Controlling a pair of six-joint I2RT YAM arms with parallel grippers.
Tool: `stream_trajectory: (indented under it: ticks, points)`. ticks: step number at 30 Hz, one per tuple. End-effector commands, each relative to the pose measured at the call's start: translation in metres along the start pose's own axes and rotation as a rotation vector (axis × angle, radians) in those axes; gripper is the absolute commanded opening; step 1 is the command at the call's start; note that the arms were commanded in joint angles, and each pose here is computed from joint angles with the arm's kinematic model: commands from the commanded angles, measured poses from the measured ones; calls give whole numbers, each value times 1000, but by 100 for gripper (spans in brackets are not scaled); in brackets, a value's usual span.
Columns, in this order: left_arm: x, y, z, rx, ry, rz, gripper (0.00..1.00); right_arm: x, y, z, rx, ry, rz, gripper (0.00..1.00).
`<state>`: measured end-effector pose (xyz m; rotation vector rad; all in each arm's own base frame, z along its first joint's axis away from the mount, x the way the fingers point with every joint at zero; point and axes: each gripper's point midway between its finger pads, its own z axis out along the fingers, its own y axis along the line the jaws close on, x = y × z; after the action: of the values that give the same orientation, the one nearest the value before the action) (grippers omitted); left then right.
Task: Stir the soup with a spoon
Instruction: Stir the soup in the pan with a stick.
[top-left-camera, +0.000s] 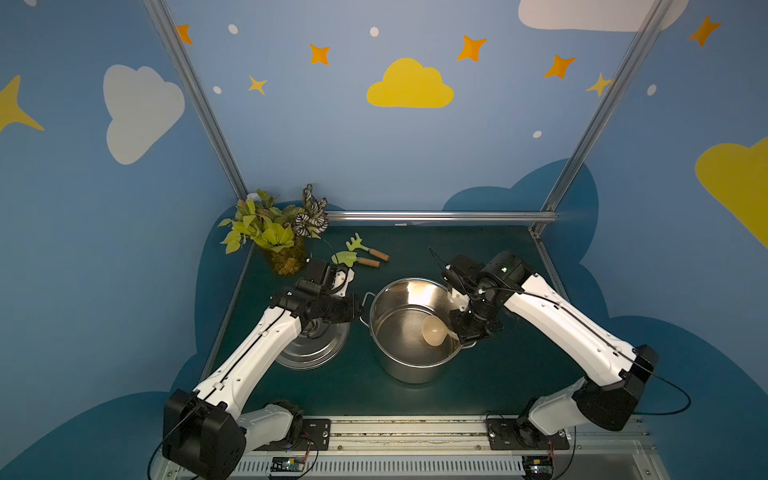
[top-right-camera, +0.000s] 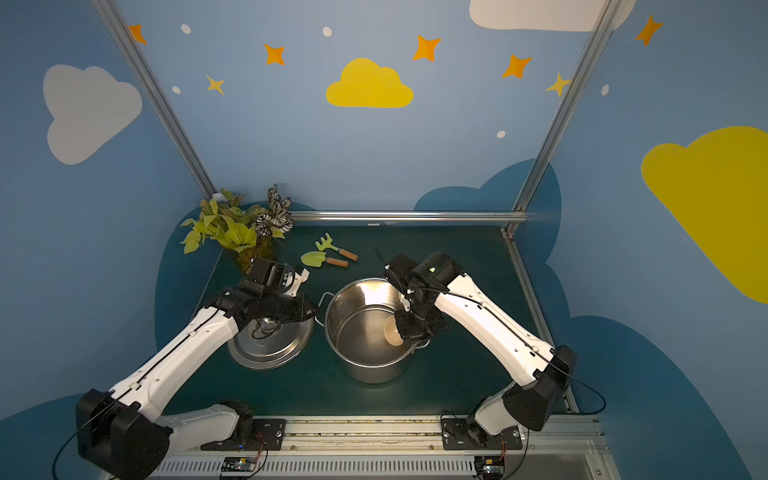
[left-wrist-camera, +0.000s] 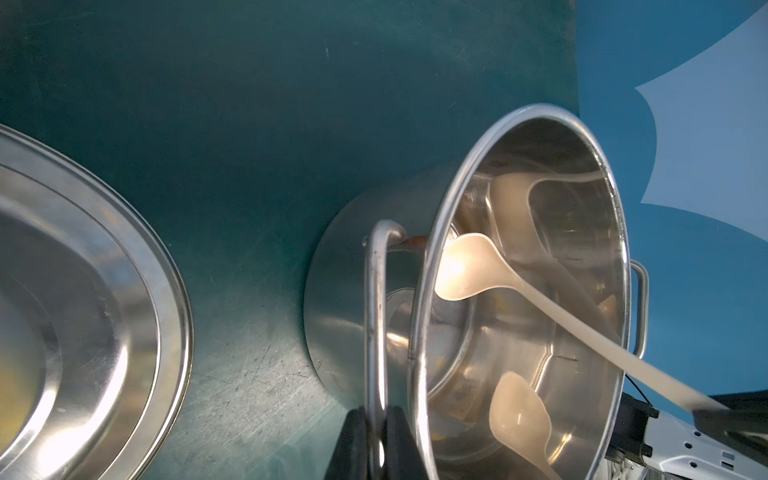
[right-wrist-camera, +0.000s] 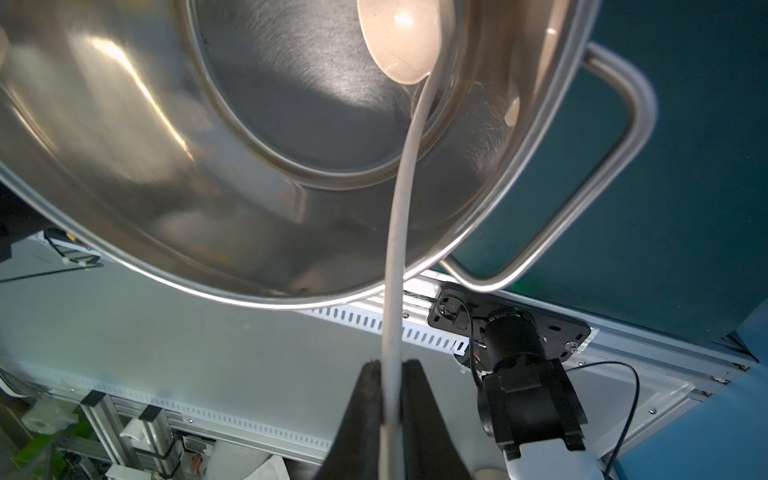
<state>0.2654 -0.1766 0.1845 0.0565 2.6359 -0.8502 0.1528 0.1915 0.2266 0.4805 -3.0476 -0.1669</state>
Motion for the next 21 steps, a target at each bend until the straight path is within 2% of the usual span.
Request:
stream_trajectory:
  ticks: [1, 13, 21]
  points:
    - [1, 3, 4, -13, 9, 12, 2, 26, -22, -9, 88, 148, -4, 0]
    - [1, 3, 4, -9, 7, 12, 2, -27, 27, -13, 25, 120, -80, 0]
    - [1, 3, 5, -6, 8, 12, 2, -22, 68, -10, -12, 125, -183, 0]
